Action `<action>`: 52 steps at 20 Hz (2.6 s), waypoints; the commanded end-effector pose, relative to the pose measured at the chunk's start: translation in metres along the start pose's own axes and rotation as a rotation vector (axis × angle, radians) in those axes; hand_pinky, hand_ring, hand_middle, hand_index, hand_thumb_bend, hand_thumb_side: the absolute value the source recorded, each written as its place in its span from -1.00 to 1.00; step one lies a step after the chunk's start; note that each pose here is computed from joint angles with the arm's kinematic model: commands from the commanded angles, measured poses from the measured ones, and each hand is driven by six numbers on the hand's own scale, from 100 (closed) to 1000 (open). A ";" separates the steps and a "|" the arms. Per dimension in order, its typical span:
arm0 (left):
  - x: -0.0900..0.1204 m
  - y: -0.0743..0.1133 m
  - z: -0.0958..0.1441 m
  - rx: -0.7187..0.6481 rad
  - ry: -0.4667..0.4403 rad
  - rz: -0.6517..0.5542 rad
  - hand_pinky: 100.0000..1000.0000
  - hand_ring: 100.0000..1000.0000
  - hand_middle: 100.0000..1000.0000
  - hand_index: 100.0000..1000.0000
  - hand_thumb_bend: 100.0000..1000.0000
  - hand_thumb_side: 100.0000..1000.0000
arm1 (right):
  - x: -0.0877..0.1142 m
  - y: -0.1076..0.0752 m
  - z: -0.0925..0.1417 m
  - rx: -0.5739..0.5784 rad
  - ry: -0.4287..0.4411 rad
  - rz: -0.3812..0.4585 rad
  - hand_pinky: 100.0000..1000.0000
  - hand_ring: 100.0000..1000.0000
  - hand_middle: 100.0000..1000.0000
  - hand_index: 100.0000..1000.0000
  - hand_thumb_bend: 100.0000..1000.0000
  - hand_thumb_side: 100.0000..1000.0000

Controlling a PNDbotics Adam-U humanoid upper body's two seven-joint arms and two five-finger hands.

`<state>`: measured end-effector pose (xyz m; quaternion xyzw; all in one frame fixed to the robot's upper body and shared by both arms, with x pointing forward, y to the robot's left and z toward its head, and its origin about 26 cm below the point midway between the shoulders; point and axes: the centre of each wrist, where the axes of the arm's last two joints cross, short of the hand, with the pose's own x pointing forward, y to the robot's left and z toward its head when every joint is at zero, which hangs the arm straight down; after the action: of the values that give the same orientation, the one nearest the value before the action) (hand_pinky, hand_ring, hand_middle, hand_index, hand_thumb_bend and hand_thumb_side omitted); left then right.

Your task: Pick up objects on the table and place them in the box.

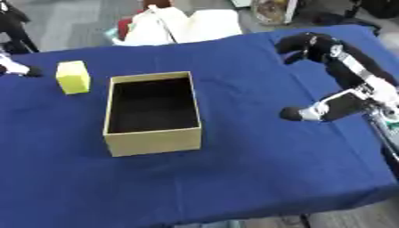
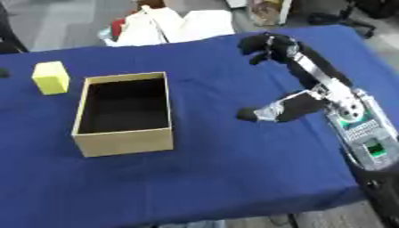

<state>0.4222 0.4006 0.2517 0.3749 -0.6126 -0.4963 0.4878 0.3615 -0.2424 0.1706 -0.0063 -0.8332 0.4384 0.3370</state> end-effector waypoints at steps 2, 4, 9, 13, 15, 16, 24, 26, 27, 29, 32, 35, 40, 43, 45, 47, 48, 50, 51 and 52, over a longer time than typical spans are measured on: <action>0.005 0.012 -0.019 -0.034 0.077 -0.019 0.43 0.37 0.38 0.49 0.60 -0.77 | 0.004 -0.010 -0.003 0.007 -0.016 0.028 0.41 0.61 0.54 0.73 0.37 -0.50; 0.005 0.009 -0.028 -0.051 0.110 -0.024 0.43 0.37 0.36 0.49 0.53 -0.83 | 0.004 -0.010 -0.003 0.010 -0.018 0.027 0.41 0.61 0.54 0.73 0.37 -0.50; -0.008 -0.006 -0.039 -0.113 0.186 -0.061 0.47 0.41 0.38 0.50 0.52 -0.86 | 0.003 -0.010 -0.003 0.013 -0.017 0.024 0.41 0.61 0.54 0.73 0.36 -0.49; -0.020 -0.016 -0.040 -0.131 0.247 -0.093 0.48 0.43 0.40 0.50 0.52 -0.86 | 0.003 -0.010 -0.004 0.014 -0.018 0.019 0.40 0.61 0.54 0.73 0.35 -0.49; -0.024 -0.019 -0.039 -0.136 0.266 -0.113 0.48 0.43 0.41 0.50 0.52 -0.85 | 0.003 -0.009 -0.003 0.012 -0.017 0.018 0.40 0.61 0.52 0.73 0.35 -0.49; -0.025 -0.020 -0.038 -0.135 0.274 -0.123 0.48 0.43 0.41 0.50 0.49 -0.86 | 0.003 -0.009 -0.003 0.011 -0.016 0.017 0.40 0.61 0.52 0.73 0.35 -0.49; -0.034 -0.029 -0.035 -0.060 0.330 -0.201 0.46 0.41 0.39 0.50 0.42 -0.91 | 0.003 -0.008 -0.005 0.013 -0.025 0.012 0.40 0.61 0.52 0.73 0.33 -0.47; -0.035 -0.031 -0.035 -0.051 0.337 -0.226 0.46 0.40 0.39 0.49 0.41 -0.92 | 0.004 -0.008 -0.006 0.014 -0.027 0.012 0.40 0.61 0.52 0.73 0.32 -0.46; -0.036 -0.032 -0.035 -0.049 0.339 -0.239 0.45 0.40 0.38 0.49 0.40 -0.92 | 0.004 -0.008 -0.006 0.014 -0.027 0.012 0.40 0.60 0.52 0.73 0.32 -0.46; -0.036 -0.034 -0.035 -0.047 0.343 -0.265 0.45 0.40 0.38 0.49 0.39 -0.92 | 0.004 -0.008 -0.006 0.014 -0.028 0.012 0.40 0.60 0.52 0.73 0.32 -0.45; -0.037 -0.035 -0.036 -0.039 0.343 -0.298 0.44 0.38 0.36 0.48 0.36 -0.95 | 0.004 -0.008 -0.006 0.014 -0.029 0.013 0.40 0.60 0.51 0.73 0.32 -0.44; -0.037 -0.037 -0.036 -0.026 0.339 -0.310 0.44 0.36 0.33 0.48 0.33 -0.97 | 0.004 -0.008 -0.007 0.014 -0.031 0.014 0.40 0.60 0.51 0.73 0.31 -0.43; -0.038 -0.042 -0.036 -0.043 0.335 -0.299 0.40 0.29 0.22 0.43 0.28 -1.00 | 0.004 -0.009 -0.007 0.012 -0.032 0.017 0.40 0.60 0.51 0.73 0.30 -0.42; -0.038 -0.044 -0.036 -0.049 0.336 -0.292 0.33 0.11 0.00 0.31 0.23 -1.00 | 0.004 -0.009 -0.007 0.012 -0.031 0.017 0.40 0.60 0.51 0.72 0.29 -0.42; -0.037 -0.042 -0.036 -0.033 0.337 -0.290 0.21 -0.16 -0.30 0.09 0.14 -1.00 | 0.004 -0.009 -0.007 0.010 -0.030 0.016 0.40 0.60 0.51 0.72 0.29 -0.42; -0.036 -0.037 -0.036 0.011 0.337 -0.291 0.07 -0.47 -0.72 -0.15 -0.07 -1.00 | 0.004 -0.009 -0.007 0.008 -0.029 0.015 0.40 0.60 0.51 0.72 0.28 -0.41; -0.034 -0.034 -0.035 0.041 0.335 -0.290 0.05 -0.53 -0.78 -0.20 -0.13 -1.00 | 0.003 -0.009 -0.007 0.008 -0.027 0.015 0.40 0.60 0.51 0.72 0.28 -0.42; -0.032 -0.028 -0.035 0.097 0.326 -0.288 0.01 -0.62 -0.89 -0.29 -0.22 -1.00 | 0.002 -0.008 -0.006 0.007 -0.022 0.012 0.40 0.60 0.51 0.72 0.27 -0.42; -0.032 -0.026 -0.034 0.115 0.320 -0.286 0.00 -0.64 -0.91 -0.31 -0.23 -1.00 | 0.002 -0.008 -0.005 0.007 -0.019 0.011 0.40 0.60 0.51 0.72 0.27 -0.42; -0.031 -0.022 -0.034 0.134 0.310 -0.284 0.00 -0.64 -0.91 -0.31 -0.24 -1.00 | 0.001 -0.007 -0.004 0.007 -0.017 0.010 0.40 0.60 0.51 0.72 0.26 -0.42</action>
<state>0.4644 0.4104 0.2020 0.5413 -0.4889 -0.4724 0.4947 0.3646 -0.2392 0.1714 0.0019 -0.8309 0.4447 0.3343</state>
